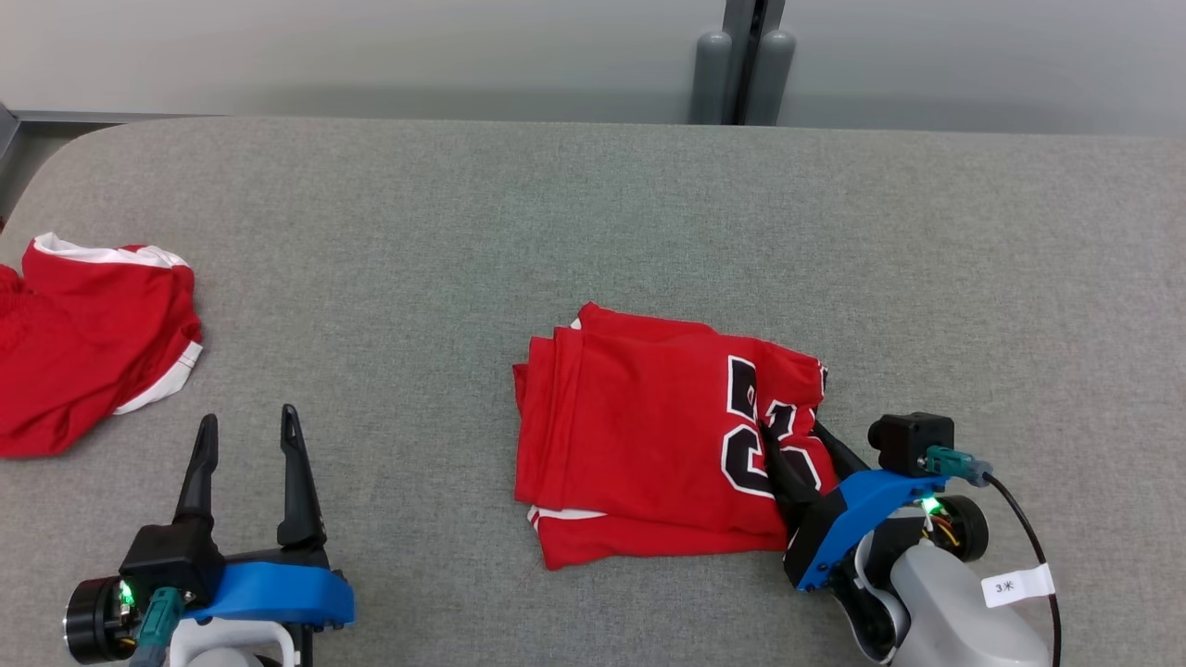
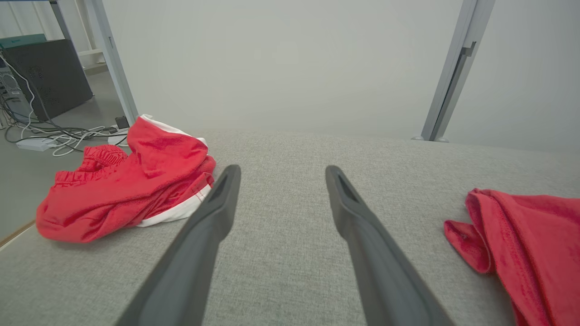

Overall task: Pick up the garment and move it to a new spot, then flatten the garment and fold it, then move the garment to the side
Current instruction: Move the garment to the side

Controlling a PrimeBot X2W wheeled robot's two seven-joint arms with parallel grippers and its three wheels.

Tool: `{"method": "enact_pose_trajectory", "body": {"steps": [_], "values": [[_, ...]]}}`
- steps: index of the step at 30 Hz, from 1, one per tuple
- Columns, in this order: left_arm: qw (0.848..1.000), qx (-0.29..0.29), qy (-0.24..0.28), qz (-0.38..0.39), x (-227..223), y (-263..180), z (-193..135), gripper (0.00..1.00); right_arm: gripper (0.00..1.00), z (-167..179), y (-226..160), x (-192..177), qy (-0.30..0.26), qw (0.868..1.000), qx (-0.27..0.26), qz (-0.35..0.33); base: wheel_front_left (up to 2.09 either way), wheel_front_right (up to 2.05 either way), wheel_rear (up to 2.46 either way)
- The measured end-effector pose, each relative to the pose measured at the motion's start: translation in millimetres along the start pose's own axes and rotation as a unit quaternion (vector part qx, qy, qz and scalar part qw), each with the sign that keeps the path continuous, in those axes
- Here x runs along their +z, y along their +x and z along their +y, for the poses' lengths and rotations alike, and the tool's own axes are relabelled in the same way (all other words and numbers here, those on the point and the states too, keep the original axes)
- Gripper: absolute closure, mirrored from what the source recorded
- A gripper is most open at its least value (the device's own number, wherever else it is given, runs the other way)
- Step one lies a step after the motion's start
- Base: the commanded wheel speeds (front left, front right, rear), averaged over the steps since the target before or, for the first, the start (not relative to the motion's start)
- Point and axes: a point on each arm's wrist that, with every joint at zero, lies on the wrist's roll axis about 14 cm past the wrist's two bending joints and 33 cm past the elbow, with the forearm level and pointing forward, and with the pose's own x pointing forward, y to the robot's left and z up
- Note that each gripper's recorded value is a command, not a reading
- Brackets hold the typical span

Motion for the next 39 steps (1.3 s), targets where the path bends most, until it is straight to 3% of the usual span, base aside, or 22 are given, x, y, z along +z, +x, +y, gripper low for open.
{"method": "enact_pose_trajectory", "body": {"steps": [1,8,15,24,31,35,39], "values": [[1.000,0.000,0.000,0.001,0,0,0,0.00,1.00,1,1,0,0.001,1.000,0.001,0.001,0.00,0.00,0.00],[1.000,-0.009,-0.002,0.003,-2,4,-6,0.00,1.00,-1,5,12,-0.019,1.000,0.009,-0.017,0.00,0.00,0.00],[0.999,-0.032,-0.003,-0.020,9,29,-22,0.00,1.00,-43,25,78,-0.123,0.990,-0.004,-0.070,0.00,0.00,0.00],[0.996,-0.089,0.007,-0.027,-5,80,-63,0.00,1.00,-147,43,144,-0.222,0.968,-0.084,-0.080,0.00,0.00,0.00],[0.989,-0.144,0.009,-0.036,-23,114,-103,0.00,1.00,-243,8,178,-0.251,0.947,-0.185,-0.072,0.00,0.00,0.00],[0.985,-0.166,0.010,-0.046,-26,124,-119,0.00,1.00,-279,-17,196,-0.255,0.936,-0.233,-0.071,0.00,0.00,0.00],[0.982,-0.179,0.009,-0.057,-24,128,-128,0.00,1.00,-290,-28,213,-0.261,0.928,-0.253,-0.079,0.00,0.00,0.00]]}}
